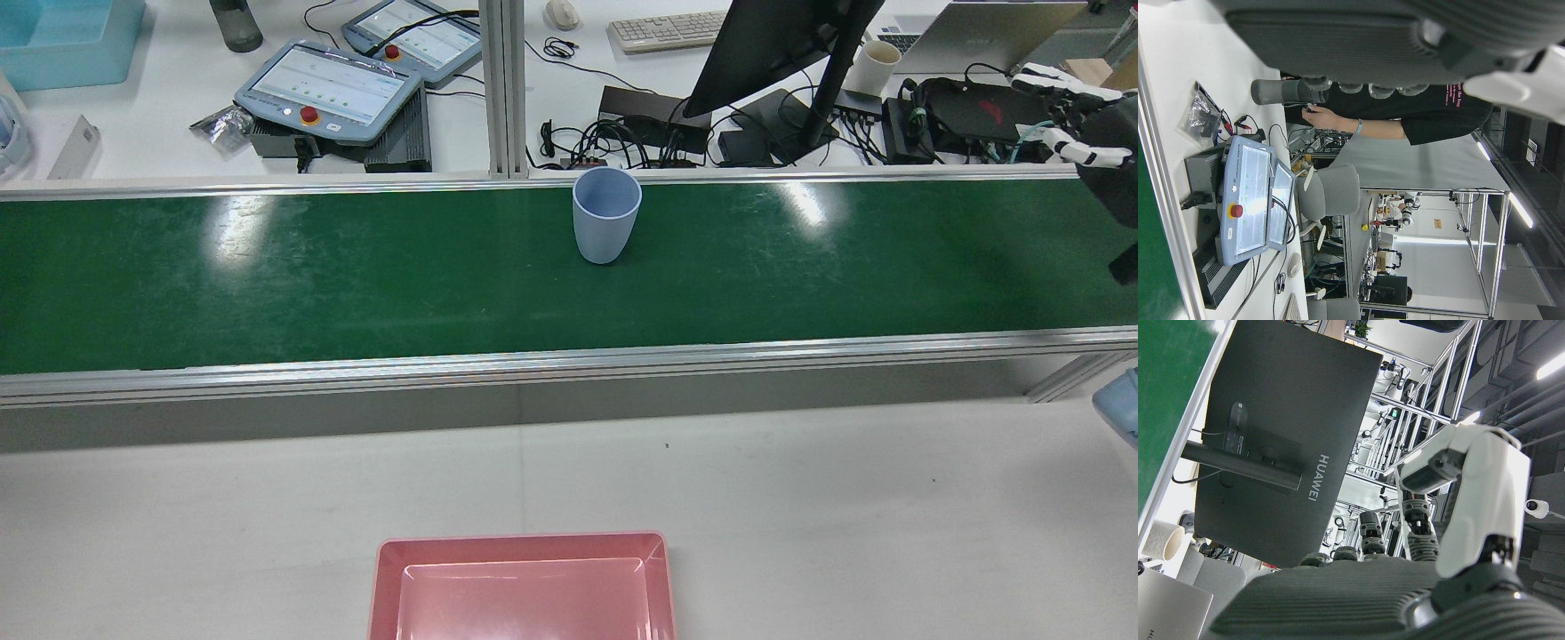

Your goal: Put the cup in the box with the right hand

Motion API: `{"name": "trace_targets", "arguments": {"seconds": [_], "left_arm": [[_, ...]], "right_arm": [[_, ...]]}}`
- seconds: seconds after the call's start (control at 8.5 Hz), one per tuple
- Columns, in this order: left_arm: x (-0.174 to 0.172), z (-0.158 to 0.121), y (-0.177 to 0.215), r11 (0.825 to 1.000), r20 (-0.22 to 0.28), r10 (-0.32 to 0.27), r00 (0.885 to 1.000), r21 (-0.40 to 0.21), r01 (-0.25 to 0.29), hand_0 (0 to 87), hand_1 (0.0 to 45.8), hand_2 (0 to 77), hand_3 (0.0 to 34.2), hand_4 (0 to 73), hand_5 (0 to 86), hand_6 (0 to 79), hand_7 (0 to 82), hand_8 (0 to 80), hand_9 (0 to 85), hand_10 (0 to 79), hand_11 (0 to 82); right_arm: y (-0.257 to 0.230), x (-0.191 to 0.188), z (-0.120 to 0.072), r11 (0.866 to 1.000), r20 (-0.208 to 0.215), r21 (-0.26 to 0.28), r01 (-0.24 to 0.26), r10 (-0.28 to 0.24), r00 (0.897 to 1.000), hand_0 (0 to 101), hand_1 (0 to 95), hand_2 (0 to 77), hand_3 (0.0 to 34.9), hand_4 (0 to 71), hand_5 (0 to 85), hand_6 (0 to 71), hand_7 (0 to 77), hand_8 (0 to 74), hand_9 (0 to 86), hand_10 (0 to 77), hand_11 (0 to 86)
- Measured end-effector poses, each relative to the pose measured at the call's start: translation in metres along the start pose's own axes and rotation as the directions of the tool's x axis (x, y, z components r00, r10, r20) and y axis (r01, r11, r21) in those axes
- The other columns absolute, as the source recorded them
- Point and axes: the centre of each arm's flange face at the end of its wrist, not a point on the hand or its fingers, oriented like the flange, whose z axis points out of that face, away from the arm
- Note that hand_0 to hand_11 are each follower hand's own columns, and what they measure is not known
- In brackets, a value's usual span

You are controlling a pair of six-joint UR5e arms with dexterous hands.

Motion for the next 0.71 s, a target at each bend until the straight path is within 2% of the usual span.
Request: {"name": "trace_targets", "arguments": {"seconds": [0.12,0.24,0.35,0.47,0.59,0.71], "left_arm": [[0.0,0.0,0.0,1.0,0.0,0.0,1.0,0.0,0.0,0.0,0.5,1.6,0.0,1.1,0.5,0.0,0.0,0.0,0.0,0.0,0.0],[0.0,0.0,0.0,1.0,0.0,0.0,1.0,0.0,0.0,0.0,0.5,1.6,0.0,1.1,0.5,0.0,0.0,0.0,0.0,0.0,0.0],[0.0,0.0,0.0,1.0,0.0,0.0,1.0,0.001,0.0,0.0,0.5,1.6,0.0,1.1,0.5,0.0,0.0,0.0,0.0,0.0,0.0],[0.0,0.0,0.0,1.0,0.0,0.0,1.0,0.001,0.0,0.0,0.5,1.6,0.0,1.1,0.0,0.0,0.0,0.0,0.0,0.0,0.0],[0.0,0.0,-0.001,1.0,0.0,0.0,1.0,0.001,0.0,0.0,0.5,1.6,0.0,1.1,0.0,0.5,0.0,0.0,0.0,0.0,0.0],[0.0,0.0,-0.001,1.0,0.0,0.0,1.0,0.001,0.0,0.0,0.5,1.6,0.0,1.1,0.5,0.5,0.0,0.0,0.0,0.0,0.0]], "right_arm": [[0.001,0.002,0.001,1.0,-0.004,-0.003,-0.002,0.002,1.0,49,16.9,54.5,0.0,13.6,5.5,5.4,19.6,0.5,3.8,0.0,0.5],[0.002,0.003,0.001,1.0,-0.007,-0.005,-0.003,0.003,1.0,47,14.7,39.3,0.0,12.5,3.8,5.4,20.7,0.5,3.8,0.0,0.5],[0.004,0.005,0.002,1.0,-0.01,-0.007,-0.003,0.003,1.0,47,8.7,25.6,0.0,13.6,2.7,5.4,20.7,0.5,4.9,0.0,0.5],[0.005,0.007,0.002,1.0,-0.014,-0.011,-0.005,0.005,1.0,48,12.5,9.8,0.0,12.5,2.7,5.4,20.7,0.5,4.9,0.0,0.5],[0.007,0.01,0.002,1.0,-0.02,-0.014,-0.008,0.008,1.0,50,12.0,1.1,0.0,12.0,3.8,5.4,20.7,0.5,4.9,0.0,0.5],[0.008,0.013,0.002,1.0,-0.026,-0.016,-0.012,0.012,1.0,51,14.7,1.1,0.0,12.0,3.8,5.4,21.8,0.5,4.9,0.0,0.5]]}}
